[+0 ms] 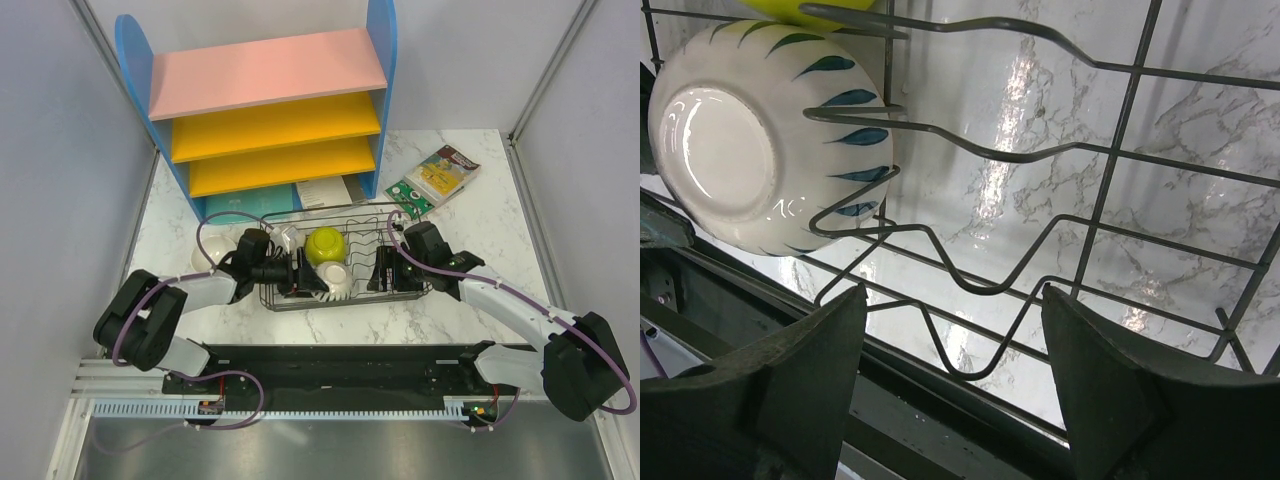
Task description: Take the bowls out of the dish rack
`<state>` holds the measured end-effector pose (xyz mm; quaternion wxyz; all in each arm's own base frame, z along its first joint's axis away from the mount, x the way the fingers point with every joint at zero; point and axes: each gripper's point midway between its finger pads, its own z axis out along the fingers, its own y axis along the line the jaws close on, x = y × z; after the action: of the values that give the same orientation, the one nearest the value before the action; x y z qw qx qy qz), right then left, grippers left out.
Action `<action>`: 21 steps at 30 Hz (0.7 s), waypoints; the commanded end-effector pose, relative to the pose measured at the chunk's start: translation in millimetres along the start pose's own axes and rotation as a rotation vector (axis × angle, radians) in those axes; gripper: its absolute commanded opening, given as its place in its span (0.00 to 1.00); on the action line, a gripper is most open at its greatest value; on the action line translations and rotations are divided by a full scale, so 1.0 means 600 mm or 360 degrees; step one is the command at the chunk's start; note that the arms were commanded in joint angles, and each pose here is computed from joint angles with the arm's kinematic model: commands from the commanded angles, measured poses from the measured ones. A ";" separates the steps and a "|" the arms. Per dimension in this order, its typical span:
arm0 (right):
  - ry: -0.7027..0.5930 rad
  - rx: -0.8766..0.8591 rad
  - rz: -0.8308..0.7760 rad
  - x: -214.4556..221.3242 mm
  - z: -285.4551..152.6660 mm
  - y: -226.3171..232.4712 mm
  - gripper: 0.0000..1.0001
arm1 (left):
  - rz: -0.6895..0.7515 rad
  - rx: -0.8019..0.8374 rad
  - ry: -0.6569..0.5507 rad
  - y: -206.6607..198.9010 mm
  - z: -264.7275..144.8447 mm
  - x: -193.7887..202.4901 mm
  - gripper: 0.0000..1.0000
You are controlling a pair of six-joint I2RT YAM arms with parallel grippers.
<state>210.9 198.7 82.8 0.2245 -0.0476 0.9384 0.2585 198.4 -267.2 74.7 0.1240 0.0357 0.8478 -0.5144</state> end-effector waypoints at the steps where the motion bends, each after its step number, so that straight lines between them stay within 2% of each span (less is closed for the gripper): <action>1: -0.0026 -0.0021 0.0007 -0.004 0.001 0.003 0.78 | 0.0050 0.0030 0.0015 -0.019 -0.009 -0.004 0.68; 9: -0.0025 -0.0026 0.0010 -0.003 0.001 0.004 0.78 | 0.0130 -0.0028 -0.0026 -0.033 -0.027 -0.013 0.51; 15: -0.0020 -0.0020 0.0011 -0.002 0.003 0.002 0.78 | 0.0163 -0.0019 -0.0068 -0.043 -0.031 -0.022 0.47; 18: -0.0027 -0.0019 0.0015 -0.003 0.002 0.002 0.78 | 0.0158 0.0005 -0.0062 -0.047 -0.030 -0.022 0.49; 20: -0.0030 -0.0017 0.0012 -0.003 0.001 0.002 0.78 | 0.0153 0.0020 -0.0055 -0.048 -0.028 -0.022 0.57; 21: -0.0037 -0.0017 0.0015 -0.005 0.001 0.002 0.78 | 0.0146 0.0022 -0.0054 -0.047 -0.028 -0.022 0.65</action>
<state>210.2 198.4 81.0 0.2235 -0.0461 0.9387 0.2585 191.1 -259.5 92.2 0.1321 0.0463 0.8550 -0.4994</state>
